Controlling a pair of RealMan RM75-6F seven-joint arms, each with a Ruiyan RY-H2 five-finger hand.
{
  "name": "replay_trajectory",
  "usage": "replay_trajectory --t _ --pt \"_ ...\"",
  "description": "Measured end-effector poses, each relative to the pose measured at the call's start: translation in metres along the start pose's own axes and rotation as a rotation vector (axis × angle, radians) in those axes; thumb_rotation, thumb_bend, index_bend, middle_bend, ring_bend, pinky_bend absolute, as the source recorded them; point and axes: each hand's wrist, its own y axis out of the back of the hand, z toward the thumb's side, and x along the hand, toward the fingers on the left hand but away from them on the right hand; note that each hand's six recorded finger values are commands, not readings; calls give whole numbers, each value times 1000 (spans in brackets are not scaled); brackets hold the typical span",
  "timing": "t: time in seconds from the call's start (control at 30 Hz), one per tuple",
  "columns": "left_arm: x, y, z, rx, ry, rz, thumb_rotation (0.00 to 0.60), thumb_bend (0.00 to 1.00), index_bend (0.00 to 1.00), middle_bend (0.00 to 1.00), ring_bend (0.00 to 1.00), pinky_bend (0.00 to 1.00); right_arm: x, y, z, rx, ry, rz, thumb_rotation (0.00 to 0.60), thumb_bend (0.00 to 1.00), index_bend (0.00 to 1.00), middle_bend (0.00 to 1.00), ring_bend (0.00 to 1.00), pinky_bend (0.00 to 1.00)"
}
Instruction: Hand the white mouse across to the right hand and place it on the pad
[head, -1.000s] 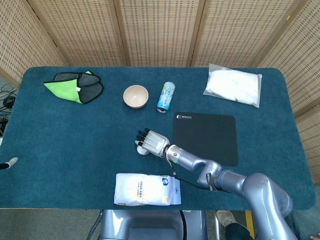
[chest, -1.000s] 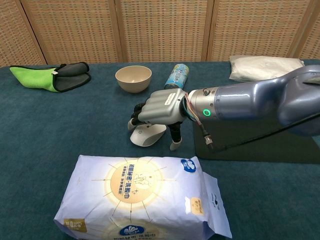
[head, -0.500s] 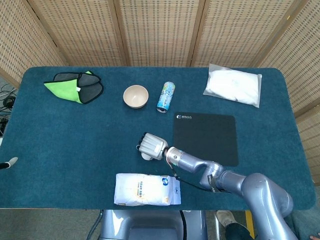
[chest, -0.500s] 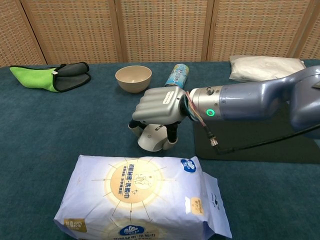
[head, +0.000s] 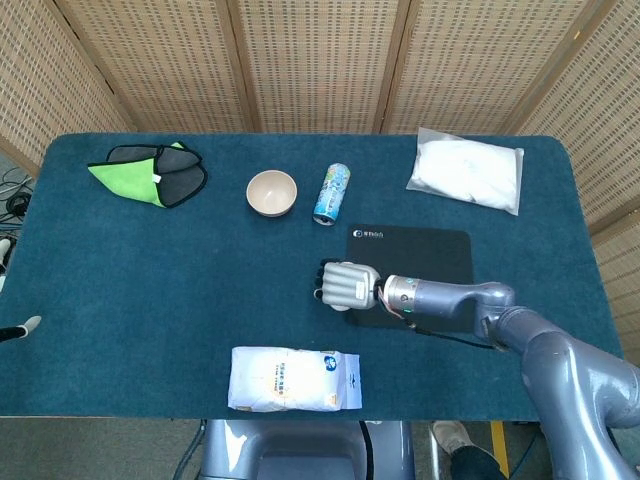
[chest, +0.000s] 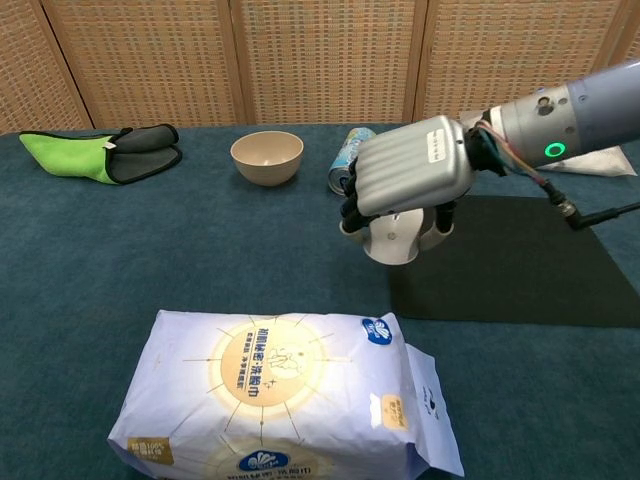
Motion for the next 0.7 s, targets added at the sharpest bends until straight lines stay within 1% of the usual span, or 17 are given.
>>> replay_trajectory --t 0.13,0.27,0.37,0.53,0.7 --pt "0 -4 3 20 5 -2 600 0 0 0 0 0 17 -9 -13 74 32 26 600 981 560 521 408 443" --pt "1 -8 6 39 10 -7 600 0 0 0 0 0 34 -21 -28 129 52 64 600 952 560 513 408 451" --pt "2 -10 6 48 17 -10 600 0 0 0 0 0 46 -29 -33 149 66 73 600 931 560 485 408 451" --pt "4 -12 7 56 23 -11 600 0 0 0 0 0 63 -44 -32 170 90 90 600 930 561 468 404 451" --pt "5 -14 10 64 19 -12 600 0 0 0 0 0 75 -65 -16 145 117 123 600 930 560 452 376 451"
